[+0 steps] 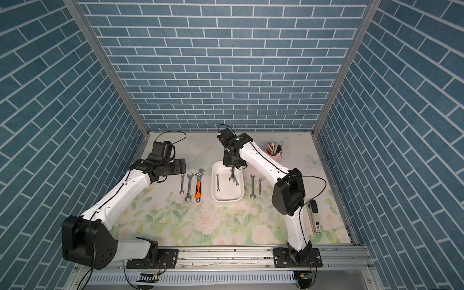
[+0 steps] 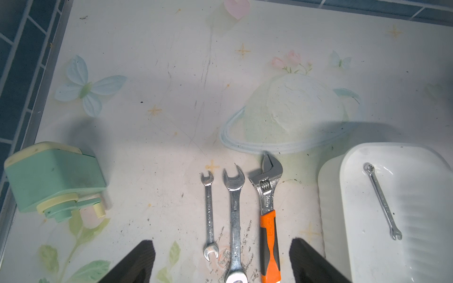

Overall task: Take out the wrench from the storage box
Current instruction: Pick up the wrench from the storage box, then place the wrench at the center of the board.

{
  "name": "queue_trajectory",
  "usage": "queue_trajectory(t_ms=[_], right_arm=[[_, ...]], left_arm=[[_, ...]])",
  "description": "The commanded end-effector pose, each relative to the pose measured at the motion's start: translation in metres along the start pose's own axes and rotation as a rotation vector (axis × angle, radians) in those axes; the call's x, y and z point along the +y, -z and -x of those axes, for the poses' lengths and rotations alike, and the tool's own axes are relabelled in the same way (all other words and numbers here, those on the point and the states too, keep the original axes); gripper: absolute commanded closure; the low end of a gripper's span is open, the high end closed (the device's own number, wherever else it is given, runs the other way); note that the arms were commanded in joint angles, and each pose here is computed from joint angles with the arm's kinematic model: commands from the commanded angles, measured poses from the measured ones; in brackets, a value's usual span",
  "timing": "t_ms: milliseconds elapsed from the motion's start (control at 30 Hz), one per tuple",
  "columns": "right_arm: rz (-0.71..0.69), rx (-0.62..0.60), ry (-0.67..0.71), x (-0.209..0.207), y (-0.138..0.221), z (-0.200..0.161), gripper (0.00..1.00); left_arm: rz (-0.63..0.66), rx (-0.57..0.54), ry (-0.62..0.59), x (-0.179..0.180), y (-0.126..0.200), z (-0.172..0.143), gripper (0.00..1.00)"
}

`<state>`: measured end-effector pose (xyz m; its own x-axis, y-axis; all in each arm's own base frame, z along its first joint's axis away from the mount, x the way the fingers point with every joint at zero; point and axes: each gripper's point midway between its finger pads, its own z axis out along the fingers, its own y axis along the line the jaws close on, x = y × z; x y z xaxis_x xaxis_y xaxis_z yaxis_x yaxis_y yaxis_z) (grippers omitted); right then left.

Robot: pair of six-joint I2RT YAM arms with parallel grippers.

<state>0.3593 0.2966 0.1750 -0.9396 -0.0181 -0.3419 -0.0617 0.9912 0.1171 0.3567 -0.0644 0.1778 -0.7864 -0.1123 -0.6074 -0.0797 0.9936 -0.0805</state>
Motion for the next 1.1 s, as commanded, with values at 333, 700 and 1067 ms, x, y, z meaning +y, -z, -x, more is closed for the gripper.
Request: queue_trajectory(t_ms=[333,700,1067], right_arm=[[-0.108,0.010,0.024,-0.109,-0.002,-0.011,0.90],[-0.125,0.103,0.065,-0.156,-0.064,-0.047,0.91],[-0.147,0.175,0.076,-0.181,-0.104,-0.065,0.91]], left_arm=[[0.038,0.029,-0.001,0.008,-0.005,-0.006,0.08],[-0.002,0.050,0.050,0.000,-0.008,-0.006,0.08],[-0.094,0.033,0.083,-0.030,0.005,0.007,0.07]])
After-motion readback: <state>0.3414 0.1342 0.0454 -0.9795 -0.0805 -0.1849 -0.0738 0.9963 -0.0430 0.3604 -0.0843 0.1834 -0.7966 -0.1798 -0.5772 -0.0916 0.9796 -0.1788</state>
